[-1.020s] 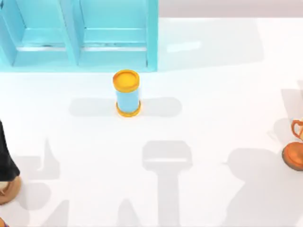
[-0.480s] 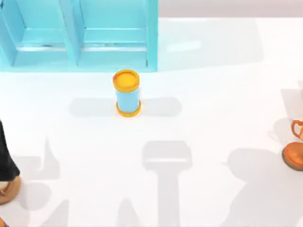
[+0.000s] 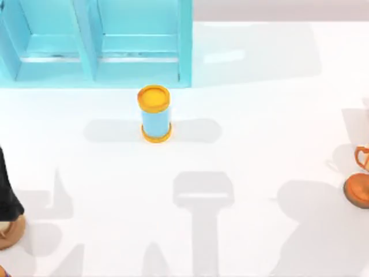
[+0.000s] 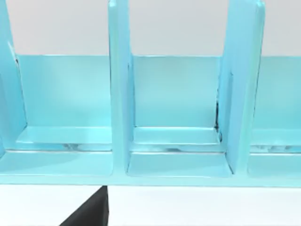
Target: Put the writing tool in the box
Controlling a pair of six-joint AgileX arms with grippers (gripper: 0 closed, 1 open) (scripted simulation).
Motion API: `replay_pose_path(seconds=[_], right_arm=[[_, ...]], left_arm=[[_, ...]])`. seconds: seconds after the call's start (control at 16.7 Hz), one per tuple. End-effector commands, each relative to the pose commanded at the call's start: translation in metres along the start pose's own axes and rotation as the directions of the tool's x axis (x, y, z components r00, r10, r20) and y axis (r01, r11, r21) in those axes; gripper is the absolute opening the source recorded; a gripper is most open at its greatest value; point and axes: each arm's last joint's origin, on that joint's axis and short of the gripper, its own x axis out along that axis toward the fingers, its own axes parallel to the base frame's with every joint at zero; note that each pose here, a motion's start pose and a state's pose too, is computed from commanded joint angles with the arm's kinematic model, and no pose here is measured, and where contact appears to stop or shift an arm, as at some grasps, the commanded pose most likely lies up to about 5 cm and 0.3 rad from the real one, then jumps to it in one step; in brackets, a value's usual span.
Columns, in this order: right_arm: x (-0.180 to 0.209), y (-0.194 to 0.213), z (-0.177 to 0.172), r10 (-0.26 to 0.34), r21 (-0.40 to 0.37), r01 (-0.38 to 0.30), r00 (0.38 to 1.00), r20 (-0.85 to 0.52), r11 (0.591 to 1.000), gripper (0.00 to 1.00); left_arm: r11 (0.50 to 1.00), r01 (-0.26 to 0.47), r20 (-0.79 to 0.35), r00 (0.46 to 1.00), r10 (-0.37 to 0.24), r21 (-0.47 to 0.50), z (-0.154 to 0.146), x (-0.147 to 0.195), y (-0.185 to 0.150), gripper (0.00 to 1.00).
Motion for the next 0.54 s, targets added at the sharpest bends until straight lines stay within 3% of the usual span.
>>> replay_pose_path(seconds=[0.18,0.54], right_arm=[[0.0,0.0,0.0,0.0,0.0,0.0,1.0,0.0,1.0,0.98],[0.0,0.0,0.0,0.0,0.0,0.0,1.0,0.0,1.0,1.0]], left_arm=[[1.0,0.0,0.0,1.0,0.0,0.0,0.0,0.0,0.0,1.0],[1.0,0.0,0.0,1.0,0.0,0.0,0.0,0.0,0.0,1.0]])
